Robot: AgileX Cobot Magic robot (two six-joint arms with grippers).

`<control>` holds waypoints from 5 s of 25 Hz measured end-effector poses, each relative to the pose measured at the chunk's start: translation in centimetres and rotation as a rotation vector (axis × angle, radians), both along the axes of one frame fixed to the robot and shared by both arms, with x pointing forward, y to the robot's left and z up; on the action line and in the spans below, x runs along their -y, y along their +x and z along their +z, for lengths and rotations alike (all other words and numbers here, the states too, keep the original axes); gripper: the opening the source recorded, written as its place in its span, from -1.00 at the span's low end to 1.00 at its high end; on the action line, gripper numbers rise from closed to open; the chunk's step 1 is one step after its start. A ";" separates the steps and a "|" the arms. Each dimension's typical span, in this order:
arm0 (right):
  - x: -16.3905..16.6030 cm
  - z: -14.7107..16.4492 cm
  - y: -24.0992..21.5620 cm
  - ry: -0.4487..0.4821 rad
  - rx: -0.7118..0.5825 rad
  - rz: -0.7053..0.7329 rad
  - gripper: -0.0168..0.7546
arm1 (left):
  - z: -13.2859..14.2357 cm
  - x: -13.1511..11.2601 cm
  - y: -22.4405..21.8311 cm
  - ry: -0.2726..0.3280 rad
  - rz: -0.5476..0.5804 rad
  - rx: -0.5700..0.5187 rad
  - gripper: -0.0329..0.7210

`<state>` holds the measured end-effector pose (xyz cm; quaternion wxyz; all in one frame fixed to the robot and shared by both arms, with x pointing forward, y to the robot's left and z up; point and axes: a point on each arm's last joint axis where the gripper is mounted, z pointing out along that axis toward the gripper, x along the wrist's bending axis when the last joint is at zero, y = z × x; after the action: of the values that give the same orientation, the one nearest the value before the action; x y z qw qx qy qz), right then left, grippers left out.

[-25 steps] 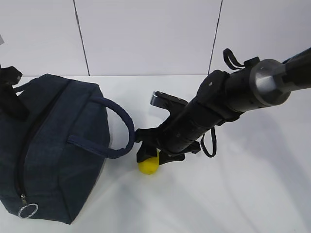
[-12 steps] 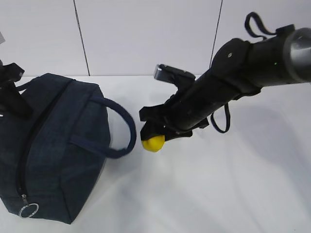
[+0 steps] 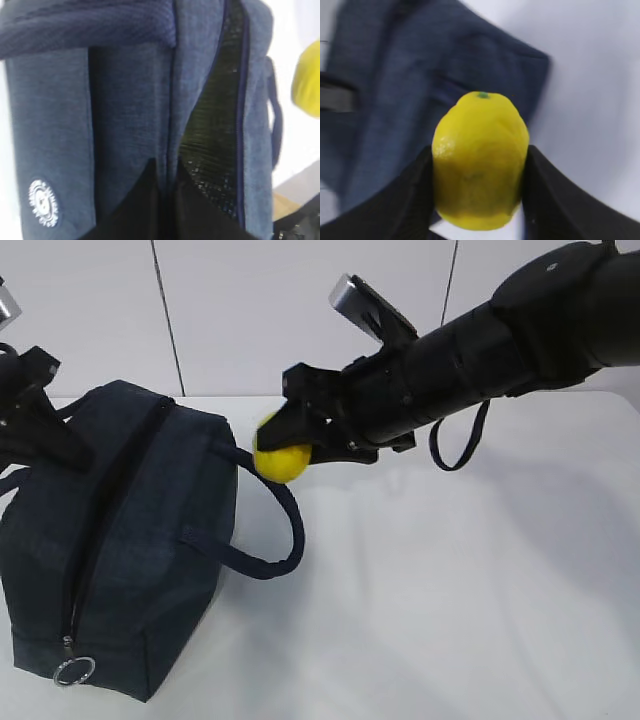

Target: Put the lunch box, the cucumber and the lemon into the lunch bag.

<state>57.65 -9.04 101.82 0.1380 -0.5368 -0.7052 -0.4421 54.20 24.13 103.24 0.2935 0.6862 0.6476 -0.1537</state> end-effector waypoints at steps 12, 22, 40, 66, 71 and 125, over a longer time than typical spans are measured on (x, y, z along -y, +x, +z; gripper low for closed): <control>-3.5 3.1 -0.9 0.330 0.180 0.069 -0.02 | 0.4 0.6 -0.2 -0.077 -0.041 0.005 -0.92; -6.1 -1.6 -0.7 0.241 0.213 0.140 -0.02 | 0.6 0.8 -0.2 -0.103 -0.042 0.001 -0.92; -7.4 -3.8 -0.5 0.100 0.322 0.337 0.12 | 0.7 0.9 -0.2 -0.117 -0.040 0.000 -0.92; -4.8 2.1 -1.3 0.133 0.439 0.405 0.43 | 0.6 0.7 -0.3 -0.096 -0.058 0.011 -0.92; -3.0 1.9 -0.6 0.124 0.286 0.340 0.21 | 0.4 0.6 -0.2 -0.071 -0.058 0.019 -0.92; -4.0 -4.8 0.5 0.194 -0.268 0.164 -0.54 | 0.3 0.5 -0.2 -0.055 -0.059 0.024 -0.92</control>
<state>58.13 -5.01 97.04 0.3177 -0.5157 -0.6759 -0.4198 54.03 23.66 103.58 0.3156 0.6984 0.6190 -0.1717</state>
